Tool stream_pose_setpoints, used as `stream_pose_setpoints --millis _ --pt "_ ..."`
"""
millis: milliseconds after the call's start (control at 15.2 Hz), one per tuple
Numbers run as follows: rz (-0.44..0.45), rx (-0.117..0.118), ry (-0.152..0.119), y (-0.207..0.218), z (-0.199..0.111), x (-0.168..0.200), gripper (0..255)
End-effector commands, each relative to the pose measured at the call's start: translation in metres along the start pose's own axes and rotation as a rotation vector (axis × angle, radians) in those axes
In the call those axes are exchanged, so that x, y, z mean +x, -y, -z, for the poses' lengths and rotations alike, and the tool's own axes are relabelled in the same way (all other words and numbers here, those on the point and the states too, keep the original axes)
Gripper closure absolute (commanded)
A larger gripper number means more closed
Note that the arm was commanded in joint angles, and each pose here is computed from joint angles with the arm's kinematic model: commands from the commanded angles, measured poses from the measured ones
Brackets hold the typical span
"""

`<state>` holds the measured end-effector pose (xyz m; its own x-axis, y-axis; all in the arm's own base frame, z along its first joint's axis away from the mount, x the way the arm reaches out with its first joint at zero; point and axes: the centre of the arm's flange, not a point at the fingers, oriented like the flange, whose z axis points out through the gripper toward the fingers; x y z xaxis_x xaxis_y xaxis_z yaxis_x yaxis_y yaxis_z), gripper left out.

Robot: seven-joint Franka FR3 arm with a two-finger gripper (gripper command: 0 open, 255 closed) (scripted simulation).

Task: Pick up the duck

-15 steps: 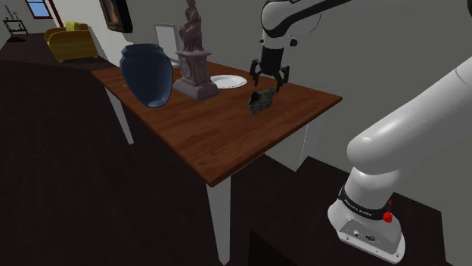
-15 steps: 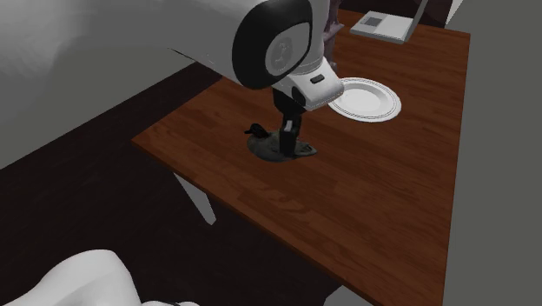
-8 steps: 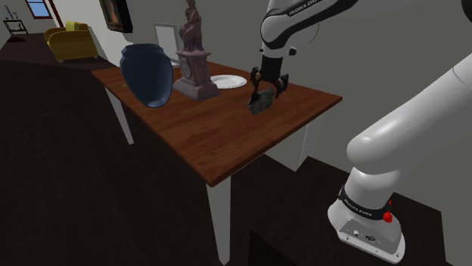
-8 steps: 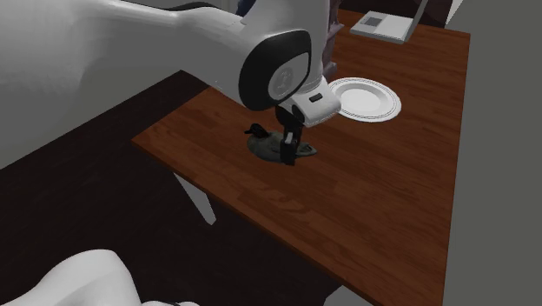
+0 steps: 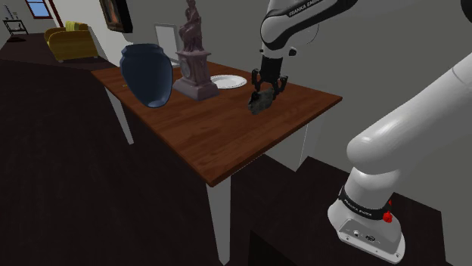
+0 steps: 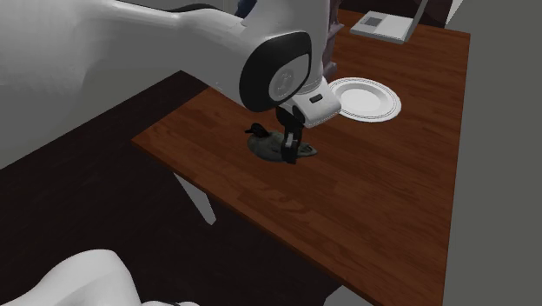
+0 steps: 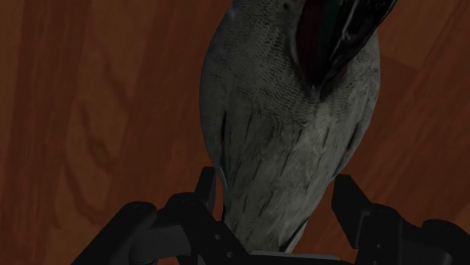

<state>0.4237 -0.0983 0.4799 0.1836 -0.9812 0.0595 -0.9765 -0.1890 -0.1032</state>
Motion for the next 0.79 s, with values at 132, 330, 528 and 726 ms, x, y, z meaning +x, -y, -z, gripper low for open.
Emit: stream_pose_setpoints --millis 132,330,528,726 --pt "0.001 -0.002 0.002 0.000 0.004 -0.001 255" --pt "0.001 -0.002 0.002 0.002 0.020 0.000 255" --pt "0.001 -0.002 0.002 0.004 0.036 0.001 255" --pt "0.001 -0.002 0.002 0.005 0.051 0.002 255"
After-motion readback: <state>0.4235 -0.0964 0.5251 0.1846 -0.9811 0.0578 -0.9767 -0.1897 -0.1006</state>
